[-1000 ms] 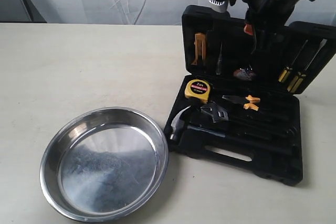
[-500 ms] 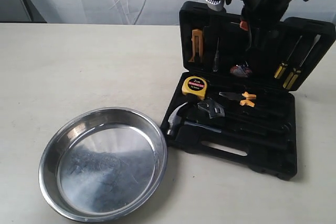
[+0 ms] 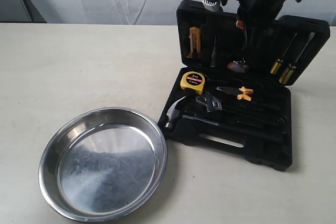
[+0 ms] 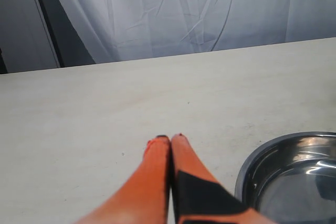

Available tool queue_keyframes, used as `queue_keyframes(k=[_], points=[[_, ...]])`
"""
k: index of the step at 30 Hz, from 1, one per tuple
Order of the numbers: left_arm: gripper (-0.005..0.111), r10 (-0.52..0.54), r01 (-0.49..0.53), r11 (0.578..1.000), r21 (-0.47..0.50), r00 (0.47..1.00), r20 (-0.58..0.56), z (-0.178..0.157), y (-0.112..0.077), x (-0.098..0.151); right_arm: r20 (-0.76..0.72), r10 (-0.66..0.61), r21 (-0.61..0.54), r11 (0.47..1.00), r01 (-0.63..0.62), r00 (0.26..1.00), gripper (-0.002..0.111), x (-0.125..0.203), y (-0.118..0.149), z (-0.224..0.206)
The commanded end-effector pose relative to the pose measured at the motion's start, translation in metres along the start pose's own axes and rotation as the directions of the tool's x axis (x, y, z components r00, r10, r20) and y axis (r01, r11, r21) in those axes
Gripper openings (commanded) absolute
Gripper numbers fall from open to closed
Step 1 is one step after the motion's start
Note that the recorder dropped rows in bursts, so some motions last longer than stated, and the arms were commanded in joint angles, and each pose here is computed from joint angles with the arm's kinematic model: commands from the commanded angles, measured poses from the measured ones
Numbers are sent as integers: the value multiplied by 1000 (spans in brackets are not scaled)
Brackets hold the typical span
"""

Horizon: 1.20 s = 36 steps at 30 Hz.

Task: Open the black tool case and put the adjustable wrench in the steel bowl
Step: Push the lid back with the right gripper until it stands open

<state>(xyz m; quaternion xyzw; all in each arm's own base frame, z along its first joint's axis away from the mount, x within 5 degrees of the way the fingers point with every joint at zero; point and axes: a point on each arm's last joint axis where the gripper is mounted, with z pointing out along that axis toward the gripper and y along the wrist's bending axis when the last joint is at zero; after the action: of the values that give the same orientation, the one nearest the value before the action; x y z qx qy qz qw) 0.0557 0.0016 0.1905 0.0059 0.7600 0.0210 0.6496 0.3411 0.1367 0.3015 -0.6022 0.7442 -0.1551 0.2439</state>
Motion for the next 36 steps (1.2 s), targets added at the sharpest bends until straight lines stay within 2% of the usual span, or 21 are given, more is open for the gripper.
queue_keyframes(k=[1, 11, 22, 30, 36], points=[[0, -2, 2, 1000, -1, 1000, 12, 0, 0, -2, -46, -19, -17, 1000, 18, 999, -1, 5, 0, -1], [0, -2, 2, 1000, -1, 1000, 12, 0, 0, -2, -10, 42, -69, 997, -43, 999, -1, 4, 2, -21], [0, -2, 2, 1000, -1, 1000, 12, 0, 0, -2, 10, 16, -12, 1000, -15, 1000, -1, 3, -6, -31], [0, -2, 2, 1000, -1, 1000, 12, 0, 0, -2, 25, 85, -62, 995, -83, 996, -1, 32, -21, -14], [0, -2, 2, 1000, -1, 1000, 12, 0, 0, -2, 148, 182, -118, 979, -165, 972, -1, 51, -34, -7]])
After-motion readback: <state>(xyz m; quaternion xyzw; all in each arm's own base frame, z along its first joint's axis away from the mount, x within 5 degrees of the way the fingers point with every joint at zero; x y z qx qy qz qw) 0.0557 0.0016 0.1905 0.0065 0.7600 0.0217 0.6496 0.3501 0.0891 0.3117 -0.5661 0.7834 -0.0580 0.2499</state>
